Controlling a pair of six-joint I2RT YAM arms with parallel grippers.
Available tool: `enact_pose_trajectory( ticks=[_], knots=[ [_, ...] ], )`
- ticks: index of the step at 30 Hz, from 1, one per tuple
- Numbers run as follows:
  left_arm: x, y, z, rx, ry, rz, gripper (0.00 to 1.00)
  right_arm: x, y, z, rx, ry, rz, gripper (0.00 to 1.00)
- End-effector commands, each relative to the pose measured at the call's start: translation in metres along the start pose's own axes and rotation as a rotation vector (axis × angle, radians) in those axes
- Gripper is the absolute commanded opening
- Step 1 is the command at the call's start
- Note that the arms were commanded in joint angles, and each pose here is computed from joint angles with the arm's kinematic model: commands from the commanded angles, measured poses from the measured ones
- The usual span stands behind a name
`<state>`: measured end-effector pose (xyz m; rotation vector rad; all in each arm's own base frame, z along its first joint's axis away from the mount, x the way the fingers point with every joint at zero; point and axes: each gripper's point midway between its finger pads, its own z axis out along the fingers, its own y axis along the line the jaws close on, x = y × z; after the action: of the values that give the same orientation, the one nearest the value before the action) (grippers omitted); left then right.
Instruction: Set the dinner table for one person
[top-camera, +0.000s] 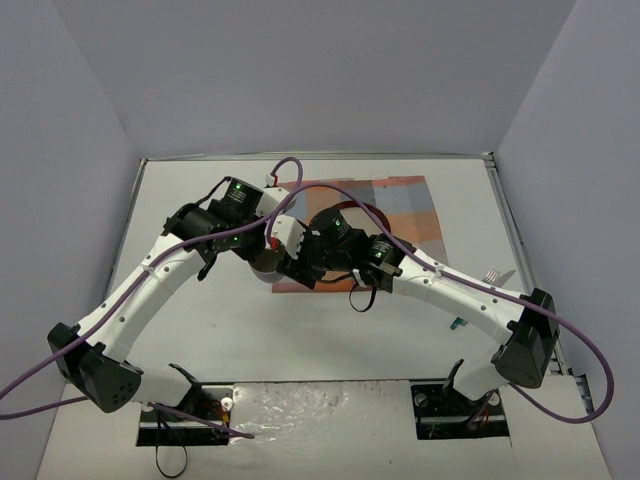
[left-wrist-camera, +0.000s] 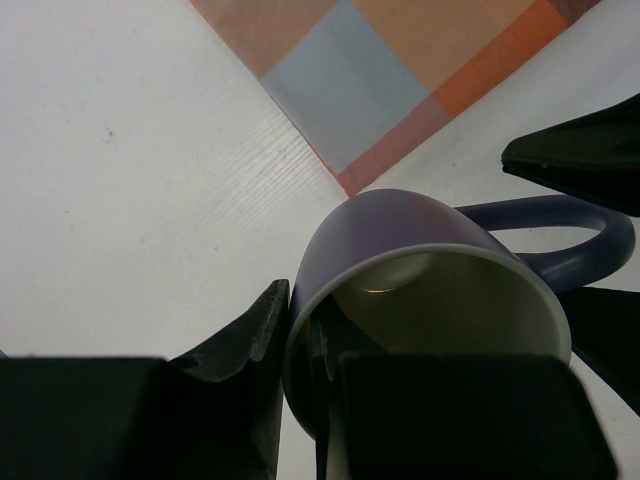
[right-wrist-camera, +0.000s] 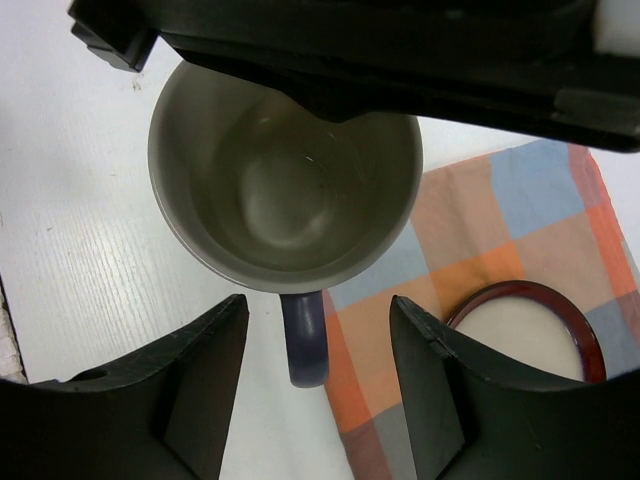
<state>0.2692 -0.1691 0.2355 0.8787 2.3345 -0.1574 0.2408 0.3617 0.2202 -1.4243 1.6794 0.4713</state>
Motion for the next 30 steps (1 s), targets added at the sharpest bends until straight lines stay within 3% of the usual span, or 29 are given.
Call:
enact_pose_trajectory(
  ticks=[1, 8, 17, 22, 25, 30],
  knots=[
    [-0.043, -0.005, -0.030, 0.021, -0.187, 0.001, 0.00, -0.011, -0.007, 0.001, 0.039, -0.008, -0.019, 0.53],
    [-0.042, -0.009, -0.030, 0.041, -0.181, -0.002, 0.00, -0.010, -0.004, 0.007, 0.036, 0.006, -0.026, 0.45],
    [-0.042, -0.011, -0.029, 0.054, -0.177, -0.009, 0.00, -0.002, -0.003, 0.011, 0.042, 0.029, -0.032, 0.04],
    [-0.039, -0.010, -0.027, 0.048, -0.162, -0.016, 0.01, 0.006, -0.004, 0.009, 0.052, 0.046, -0.044, 0.00],
    [-0.038, -0.008, -0.027, 0.035, -0.162, -0.024, 0.16, 0.008, -0.004, 0.007, 0.056, 0.046, -0.048, 0.00],
    [-0.038, -0.003, -0.029, 0.003, -0.167, -0.030, 0.30, 0.013, -0.004, 0.004, 0.068, 0.035, -0.043, 0.00]
  ],
)
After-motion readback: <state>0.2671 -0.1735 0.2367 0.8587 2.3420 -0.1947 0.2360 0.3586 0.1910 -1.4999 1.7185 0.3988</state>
